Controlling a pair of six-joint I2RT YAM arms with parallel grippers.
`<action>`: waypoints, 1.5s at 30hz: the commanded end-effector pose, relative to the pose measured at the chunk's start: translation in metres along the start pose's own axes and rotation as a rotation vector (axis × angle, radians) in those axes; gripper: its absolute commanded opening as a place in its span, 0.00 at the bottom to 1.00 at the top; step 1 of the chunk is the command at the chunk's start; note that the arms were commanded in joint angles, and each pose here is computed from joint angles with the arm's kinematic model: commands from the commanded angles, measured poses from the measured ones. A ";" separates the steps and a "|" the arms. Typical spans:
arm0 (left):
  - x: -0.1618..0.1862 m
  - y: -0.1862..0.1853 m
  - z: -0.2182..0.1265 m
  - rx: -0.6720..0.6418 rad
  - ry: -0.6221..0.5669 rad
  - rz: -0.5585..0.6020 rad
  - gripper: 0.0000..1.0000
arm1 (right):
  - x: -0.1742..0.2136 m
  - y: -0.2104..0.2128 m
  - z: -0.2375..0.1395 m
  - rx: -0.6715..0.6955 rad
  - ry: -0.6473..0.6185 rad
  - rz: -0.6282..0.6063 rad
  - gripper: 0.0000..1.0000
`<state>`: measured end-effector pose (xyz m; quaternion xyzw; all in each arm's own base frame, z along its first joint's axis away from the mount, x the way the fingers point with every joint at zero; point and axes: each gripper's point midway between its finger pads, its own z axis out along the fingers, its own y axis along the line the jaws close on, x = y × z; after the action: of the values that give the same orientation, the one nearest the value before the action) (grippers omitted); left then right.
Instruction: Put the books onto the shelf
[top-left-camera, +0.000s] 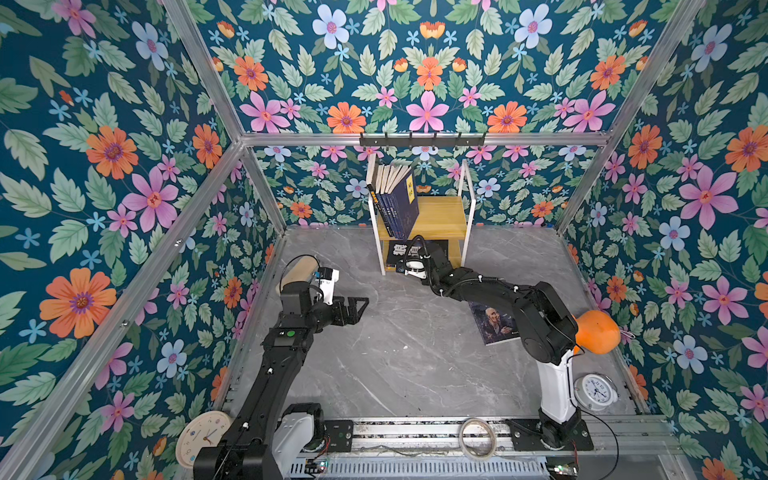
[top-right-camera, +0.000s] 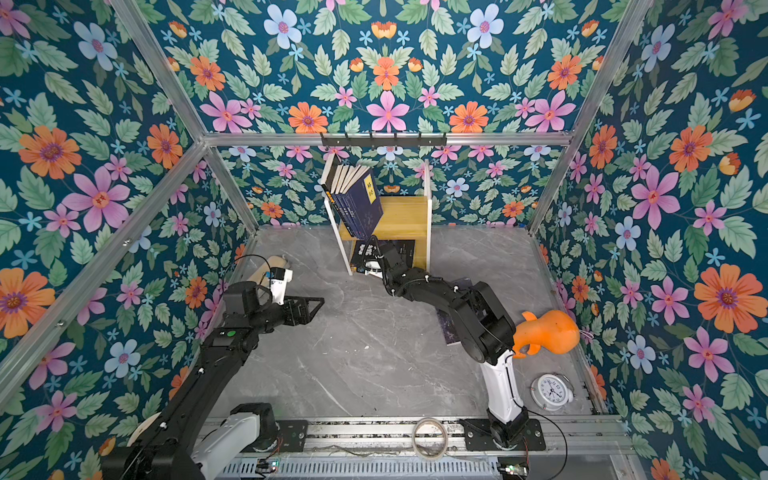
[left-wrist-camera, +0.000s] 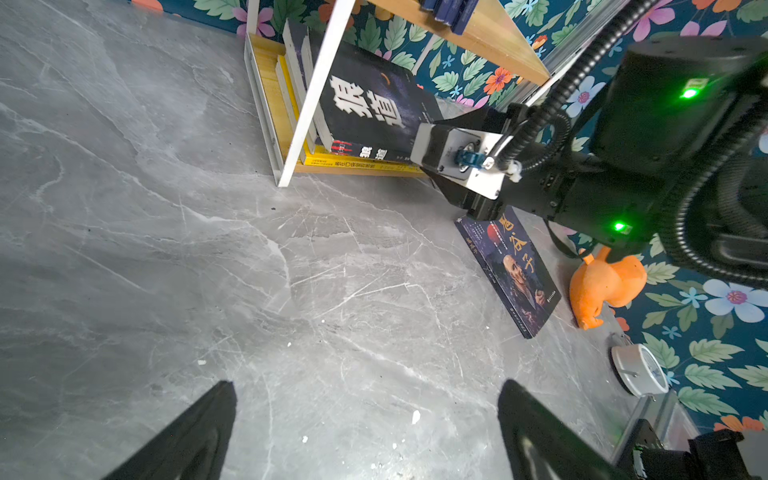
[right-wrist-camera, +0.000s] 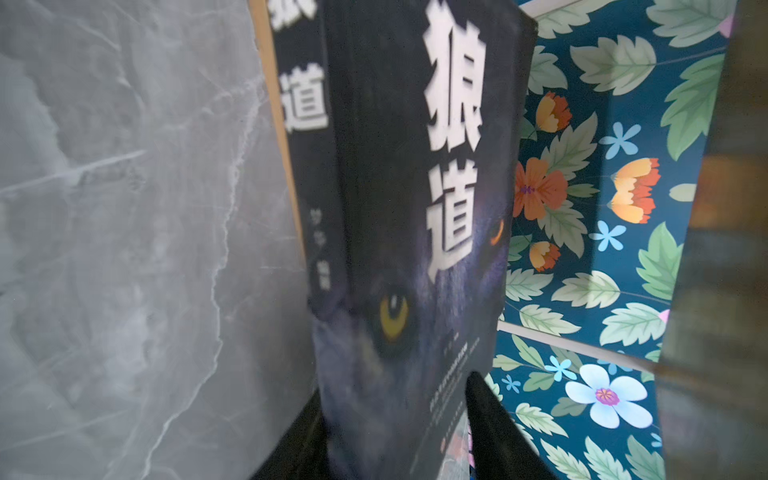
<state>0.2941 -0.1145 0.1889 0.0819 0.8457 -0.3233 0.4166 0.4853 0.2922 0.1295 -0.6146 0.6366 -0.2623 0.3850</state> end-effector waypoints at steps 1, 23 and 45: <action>-0.006 -0.003 -0.001 0.012 -0.016 0.029 1.00 | 0.002 0.016 -0.013 -0.122 -0.013 -0.004 0.53; -0.005 -0.001 -0.001 0.005 -0.016 0.024 1.00 | 0.003 0.020 0.007 -0.266 0.013 0.137 0.54; -0.006 0.000 -0.001 0.001 -0.019 0.023 1.00 | 0.001 -0.005 0.025 -0.190 0.002 0.114 0.32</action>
<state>0.2944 -0.1137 0.1890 0.0807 0.8458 -0.3225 0.4172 0.5042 0.2888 0.1105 -0.6188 0.6933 -0.1816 0.3216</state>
